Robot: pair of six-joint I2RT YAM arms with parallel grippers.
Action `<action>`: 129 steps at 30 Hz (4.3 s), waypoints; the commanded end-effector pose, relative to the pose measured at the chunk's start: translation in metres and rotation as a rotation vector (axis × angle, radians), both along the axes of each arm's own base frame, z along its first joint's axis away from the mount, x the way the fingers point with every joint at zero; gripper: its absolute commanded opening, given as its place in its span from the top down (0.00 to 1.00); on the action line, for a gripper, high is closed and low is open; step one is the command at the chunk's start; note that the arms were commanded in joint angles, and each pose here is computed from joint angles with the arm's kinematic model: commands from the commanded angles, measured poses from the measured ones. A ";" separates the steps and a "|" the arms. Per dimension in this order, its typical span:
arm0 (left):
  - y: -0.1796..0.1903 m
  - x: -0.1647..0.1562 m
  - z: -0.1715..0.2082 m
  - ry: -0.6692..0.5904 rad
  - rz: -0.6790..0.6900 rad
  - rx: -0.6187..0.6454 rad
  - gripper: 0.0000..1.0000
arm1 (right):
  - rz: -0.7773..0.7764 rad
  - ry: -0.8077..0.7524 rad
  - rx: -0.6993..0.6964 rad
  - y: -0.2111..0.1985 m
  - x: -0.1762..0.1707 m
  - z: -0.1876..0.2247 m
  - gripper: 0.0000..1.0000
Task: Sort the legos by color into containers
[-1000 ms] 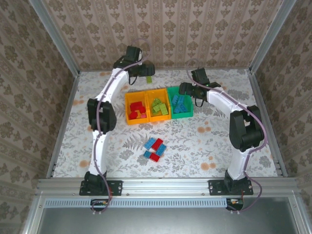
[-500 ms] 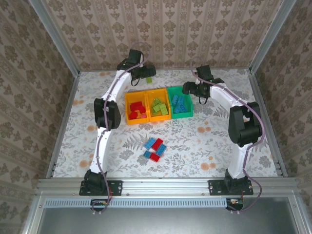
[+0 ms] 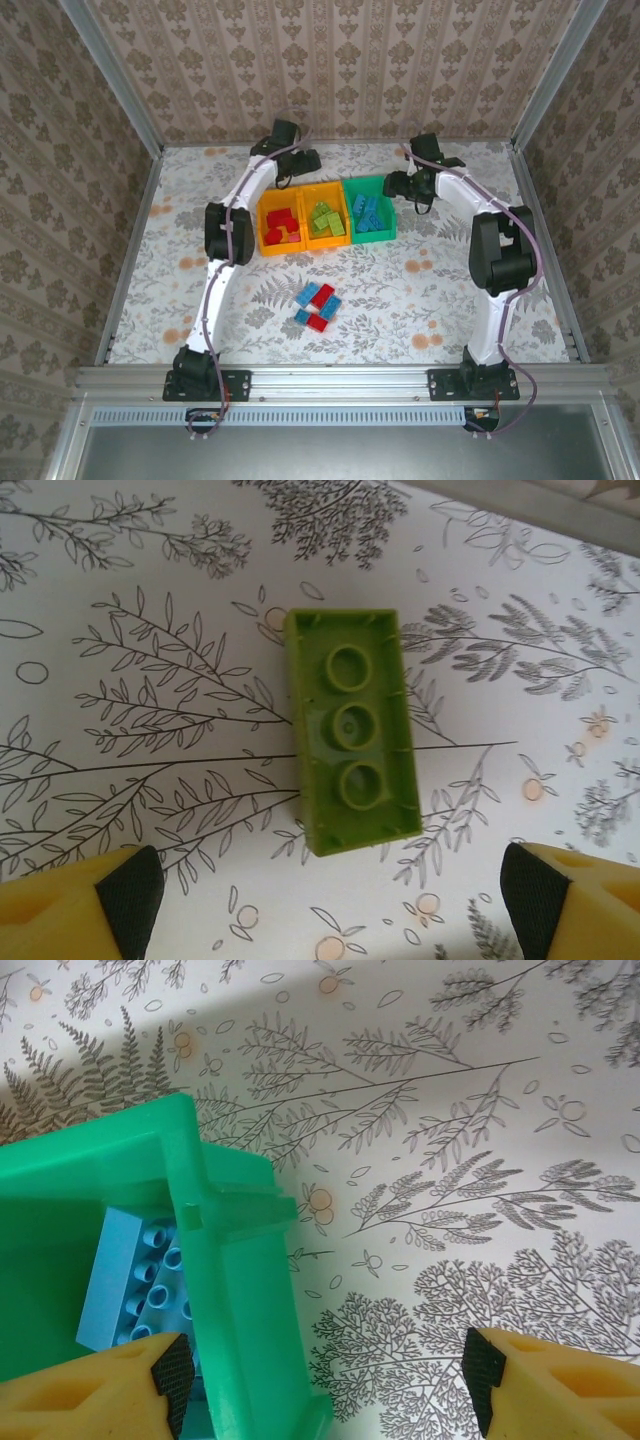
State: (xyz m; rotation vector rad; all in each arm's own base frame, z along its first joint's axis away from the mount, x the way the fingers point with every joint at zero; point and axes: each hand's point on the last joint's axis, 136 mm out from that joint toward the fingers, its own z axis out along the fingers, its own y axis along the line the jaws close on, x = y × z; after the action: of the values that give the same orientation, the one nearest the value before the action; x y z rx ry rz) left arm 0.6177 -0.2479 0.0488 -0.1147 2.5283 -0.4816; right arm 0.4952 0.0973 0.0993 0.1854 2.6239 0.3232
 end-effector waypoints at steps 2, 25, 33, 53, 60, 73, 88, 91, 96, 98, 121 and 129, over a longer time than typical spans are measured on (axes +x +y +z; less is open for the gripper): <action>-0.002 0.012 0.017 -0.062 0.010 0.000 0.10 | 0.085 0.100 0.046 0.013 -0.013 -0.020 0.29; 0.015 0.005 -0.010 -0.006 0.035 0.084 0.14 | -0.071 0.220 -0.061 -0.066 -0.067 -0.023 0.80; 0.011 0.006 -0.015 -0.027 0.007 0.123 0.15 | -0.140 0.218 -0.093 -0.102 -0.104 -0.010 0.84; 0.057 -0.028 -0.059 0.217 0.188 0.167 0.19 | -0.208 0.206 -0.070 -0.125 -0.113 0.003 0.83; 0.058 -0.031 -0.064 0.248 0.231 0.132 0.21 | -0.214 0.212 -0.060 -0.127 -0.116 0.001 0.82; 0.003 0.009 0.007 -0.043 0.119 -0.107 0.22 | -0.219 0.220 -0.025 -0.124 -0.123 -0.005 0.81; -0.038 0.018 0.033 -0.184 -0.010 -0.171 0.18 | -0.219 0.218 -0.013 -0.124 -0.119 -0.007 0.80; -0.038 0.019 0.040 -0.206 -0.015 -0.157 0.18 | -0.219 0.221 -0.007 -0.123 -0.118 -0.010 0.80; -0.041 0.022 0.048 -0.246 -0.035 -0.135 0.17 | -0.213 0.225 -0.001 -0.122 -0.115 -0.010 0.80; -0.045 0.024 0.054 -0.270 -0.051 -0.137 0.17 | -0.211 0.225 -0.003 -0.122 -0.114 -0.010 0.80; -0.044 0.042 0.009 -0.177 -0.026 -0.323 0.11 | -0.222 0.239 0.025 -0.123 -0.114 -0.018 0.79; -0.048 0.033 0.009 -0.147 -0.061 -0.337 0.14 | -0.234 0.245 0.030 -0.123 -0.119 -0.020 0.79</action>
State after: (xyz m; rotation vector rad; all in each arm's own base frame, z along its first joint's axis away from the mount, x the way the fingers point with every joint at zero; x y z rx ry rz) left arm 0.6564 -0.2945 0.0668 -0.1200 2.2596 -0.8613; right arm 0.3724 -0.0276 0.0777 0.5510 2.8229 0.2300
